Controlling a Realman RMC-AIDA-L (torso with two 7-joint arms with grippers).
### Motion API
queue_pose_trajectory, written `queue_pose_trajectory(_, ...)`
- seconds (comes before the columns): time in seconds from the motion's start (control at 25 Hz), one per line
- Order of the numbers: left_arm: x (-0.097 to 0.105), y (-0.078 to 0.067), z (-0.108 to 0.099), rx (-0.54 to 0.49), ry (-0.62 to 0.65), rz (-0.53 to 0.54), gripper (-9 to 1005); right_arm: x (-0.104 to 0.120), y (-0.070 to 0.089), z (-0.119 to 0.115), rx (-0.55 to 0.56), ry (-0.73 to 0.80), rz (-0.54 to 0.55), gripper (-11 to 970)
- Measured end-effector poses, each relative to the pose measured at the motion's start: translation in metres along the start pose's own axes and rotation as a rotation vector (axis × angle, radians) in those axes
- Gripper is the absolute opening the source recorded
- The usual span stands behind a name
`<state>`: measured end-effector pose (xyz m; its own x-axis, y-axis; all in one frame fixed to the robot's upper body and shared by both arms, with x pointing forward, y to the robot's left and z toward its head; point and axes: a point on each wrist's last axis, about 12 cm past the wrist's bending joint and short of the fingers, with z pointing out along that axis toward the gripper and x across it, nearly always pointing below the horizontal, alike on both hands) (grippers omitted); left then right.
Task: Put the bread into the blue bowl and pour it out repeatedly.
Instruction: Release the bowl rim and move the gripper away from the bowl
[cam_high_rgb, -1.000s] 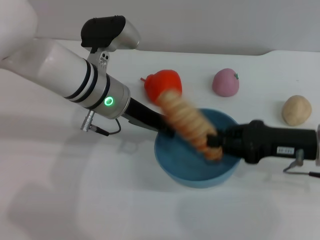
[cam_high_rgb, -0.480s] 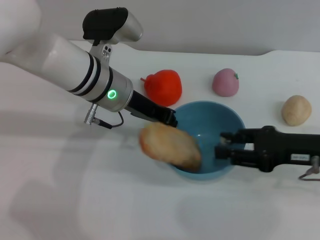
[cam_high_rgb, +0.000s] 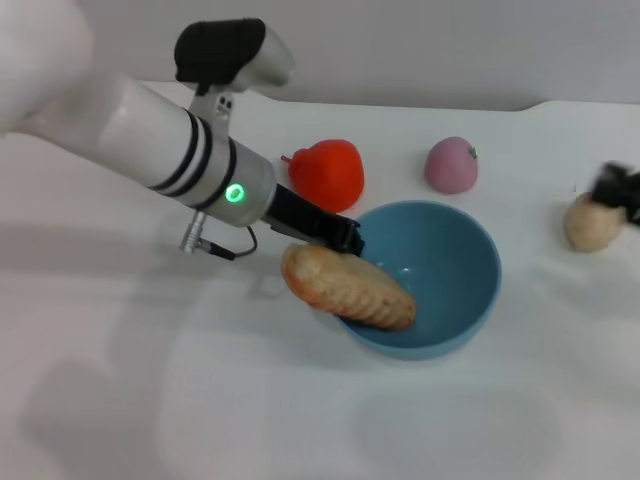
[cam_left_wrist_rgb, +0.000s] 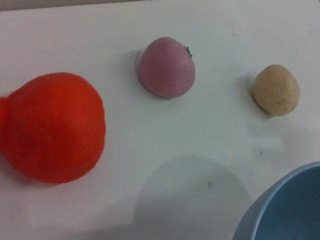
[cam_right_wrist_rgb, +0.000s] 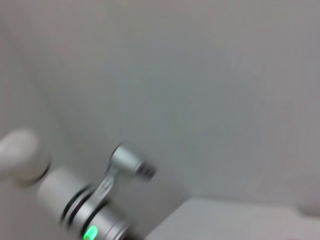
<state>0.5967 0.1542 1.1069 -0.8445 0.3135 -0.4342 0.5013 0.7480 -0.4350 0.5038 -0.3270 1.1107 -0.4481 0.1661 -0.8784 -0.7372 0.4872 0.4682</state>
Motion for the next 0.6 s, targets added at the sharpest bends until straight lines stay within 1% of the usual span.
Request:
queue_pose_trajectory(0.04,0.002,-0.004,0.006,0.001,0.000,0.013,25,0.001,-0.002,-0.017,0.054,-0.059,0.016,509)
queue_pose_trajectory(0.12,0.004,-0.006,0.009,0.004,0.001,0.017,34,0.004,-0.002,-0.031,0.090,-0.099,0.028,509)
queue_pose_trajectory(0.16,0.005,-0.007,0.012,0.006,0.000,0.020,39,0.004,-0.002,-0.031,0.090,-0.099,0.028,509)
queue_pose_trajectory(0.32,0.010,-0.013,0.025,0.000,0.011,0.050,57,0.011,0.000,-0.047,0.132,-0.136,0.041,509)
queue_pose_trajectory(0.6,0.013,-0.018,0.034,-0.024,0.008,0.091,86,0.018,0.001,-0.051,0.139,-0.150,0.051,509)
